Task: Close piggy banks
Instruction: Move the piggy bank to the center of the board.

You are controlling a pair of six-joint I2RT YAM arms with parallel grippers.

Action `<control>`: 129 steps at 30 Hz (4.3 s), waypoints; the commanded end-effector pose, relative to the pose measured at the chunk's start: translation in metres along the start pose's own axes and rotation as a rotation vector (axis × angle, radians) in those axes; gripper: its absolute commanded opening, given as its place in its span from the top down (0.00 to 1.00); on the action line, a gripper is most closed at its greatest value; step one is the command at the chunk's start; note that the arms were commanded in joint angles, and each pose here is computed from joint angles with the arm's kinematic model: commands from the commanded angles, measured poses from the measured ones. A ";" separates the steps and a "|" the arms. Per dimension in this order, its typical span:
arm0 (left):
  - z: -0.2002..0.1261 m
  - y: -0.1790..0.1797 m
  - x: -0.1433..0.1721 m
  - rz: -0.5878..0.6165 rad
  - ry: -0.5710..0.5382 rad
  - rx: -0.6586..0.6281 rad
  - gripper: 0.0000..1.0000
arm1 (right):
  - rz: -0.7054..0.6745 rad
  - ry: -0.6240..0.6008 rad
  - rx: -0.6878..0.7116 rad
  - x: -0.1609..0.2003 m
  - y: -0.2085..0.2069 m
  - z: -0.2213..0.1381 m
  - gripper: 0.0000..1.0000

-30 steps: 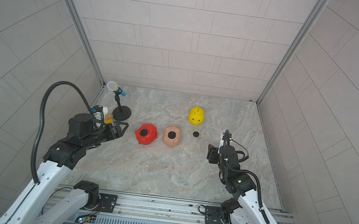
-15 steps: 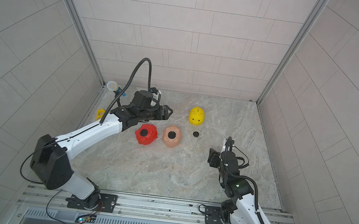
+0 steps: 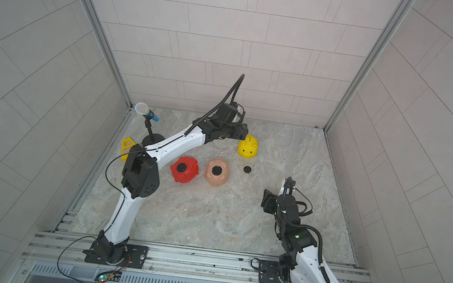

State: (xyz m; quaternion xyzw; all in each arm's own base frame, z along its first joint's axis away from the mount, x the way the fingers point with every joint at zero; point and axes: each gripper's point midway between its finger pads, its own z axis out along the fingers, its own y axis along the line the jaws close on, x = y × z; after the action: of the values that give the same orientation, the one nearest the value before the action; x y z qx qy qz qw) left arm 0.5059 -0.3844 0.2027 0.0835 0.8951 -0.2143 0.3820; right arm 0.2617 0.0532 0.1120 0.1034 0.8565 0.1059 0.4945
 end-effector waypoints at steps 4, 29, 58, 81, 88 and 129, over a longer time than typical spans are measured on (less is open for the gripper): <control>0.030 0.006 0.023 0.070 0.073 -0.137 0.10 | 0.018 -0.005 0.002 0.000 -0.001 0.003 0.29; 0.095 -0.005 0.026 0.027 -0.122 -0.187 0.06 | 0.026 0.015 -0.009 0.007 0.001 0.007 0.28; 0.087 -0.038 0.108 -0.146 0.072 -0.201 0.10 | 0.026 -0.010 0.002 0.003 -0.002 0.001 0.28; 0.042 -0.047 0.165 -0.257 0.202 -0.222 0.11 | 0.029 -0.031 0.021 0.000 -0.008 -0.003 0.28; 0.041 -0.058 0.167 -0.300 0.225 -0.183 0.11 | 0.029 -0.030 0.023 0.001 -0.008 -0.002 0.28; -0.071 -0.077 0.110 -0.094 0.137 0.175 0.12 | 0.010 -0.019 -0.035 0.002 0.003 0.000 0.18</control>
State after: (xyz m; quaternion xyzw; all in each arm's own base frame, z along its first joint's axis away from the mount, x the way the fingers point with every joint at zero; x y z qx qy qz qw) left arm 0.3751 -0.4179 0.2016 0.0358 0.9029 -0.2766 0.3270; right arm 0.2599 0.0553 0.1107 0.1062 0.8520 0.1189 0.4986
